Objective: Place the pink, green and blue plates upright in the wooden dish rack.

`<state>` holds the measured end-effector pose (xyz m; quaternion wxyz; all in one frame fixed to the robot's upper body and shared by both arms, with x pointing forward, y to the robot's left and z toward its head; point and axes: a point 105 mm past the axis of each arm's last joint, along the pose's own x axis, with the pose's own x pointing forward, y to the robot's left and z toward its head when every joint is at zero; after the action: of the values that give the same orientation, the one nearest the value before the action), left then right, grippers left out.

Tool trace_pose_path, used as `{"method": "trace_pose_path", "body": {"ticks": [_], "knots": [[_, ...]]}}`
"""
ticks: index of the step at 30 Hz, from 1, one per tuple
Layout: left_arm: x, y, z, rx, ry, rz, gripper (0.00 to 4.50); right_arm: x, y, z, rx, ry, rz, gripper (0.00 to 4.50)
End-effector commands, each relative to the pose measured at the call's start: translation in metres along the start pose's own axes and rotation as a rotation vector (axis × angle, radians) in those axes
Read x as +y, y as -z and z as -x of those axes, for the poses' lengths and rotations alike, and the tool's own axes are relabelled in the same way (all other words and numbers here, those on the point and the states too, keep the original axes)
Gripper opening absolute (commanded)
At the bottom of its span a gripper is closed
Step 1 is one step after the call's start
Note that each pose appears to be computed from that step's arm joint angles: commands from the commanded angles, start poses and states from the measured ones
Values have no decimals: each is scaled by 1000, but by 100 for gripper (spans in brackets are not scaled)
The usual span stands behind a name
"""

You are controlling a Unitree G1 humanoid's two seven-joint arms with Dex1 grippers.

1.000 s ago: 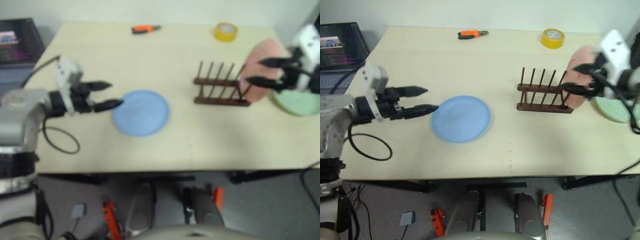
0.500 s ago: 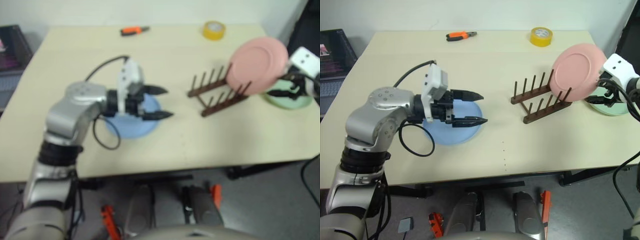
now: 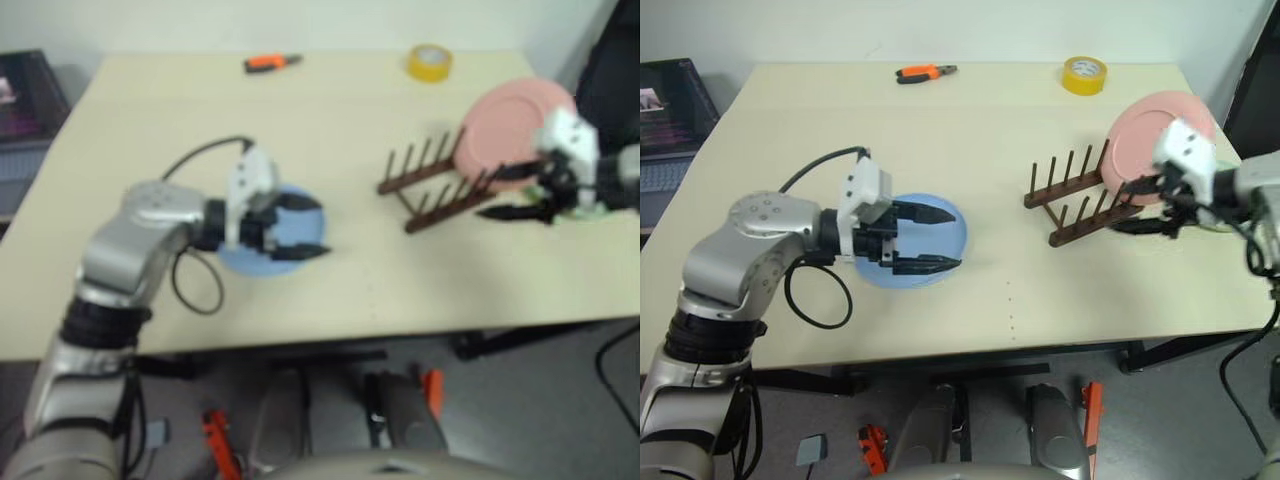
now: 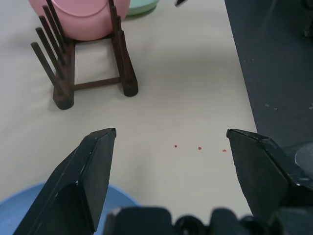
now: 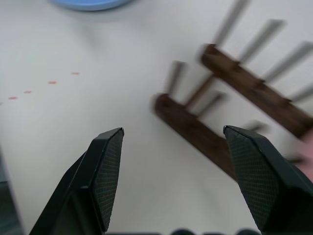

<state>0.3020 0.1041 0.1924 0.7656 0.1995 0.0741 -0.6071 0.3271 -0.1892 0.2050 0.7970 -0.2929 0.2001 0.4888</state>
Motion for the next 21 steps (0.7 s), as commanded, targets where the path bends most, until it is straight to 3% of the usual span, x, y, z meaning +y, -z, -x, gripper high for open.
{"method": "trace_pose_path", "body": {"ticks": [1, 11, 21], "knots": [[-1, -9, 1, -5, -2, -58, 400, 7, -11, -18, -13, -2, 30, 356], [-3, -6, 1, 5, -28, -56, 400, -9, -27, -67, -42, 93, 29, 356], [1, -4, 6, 16, -73, -55, 400, -32, -60, -85, -164, 187, 20, 356]]}}
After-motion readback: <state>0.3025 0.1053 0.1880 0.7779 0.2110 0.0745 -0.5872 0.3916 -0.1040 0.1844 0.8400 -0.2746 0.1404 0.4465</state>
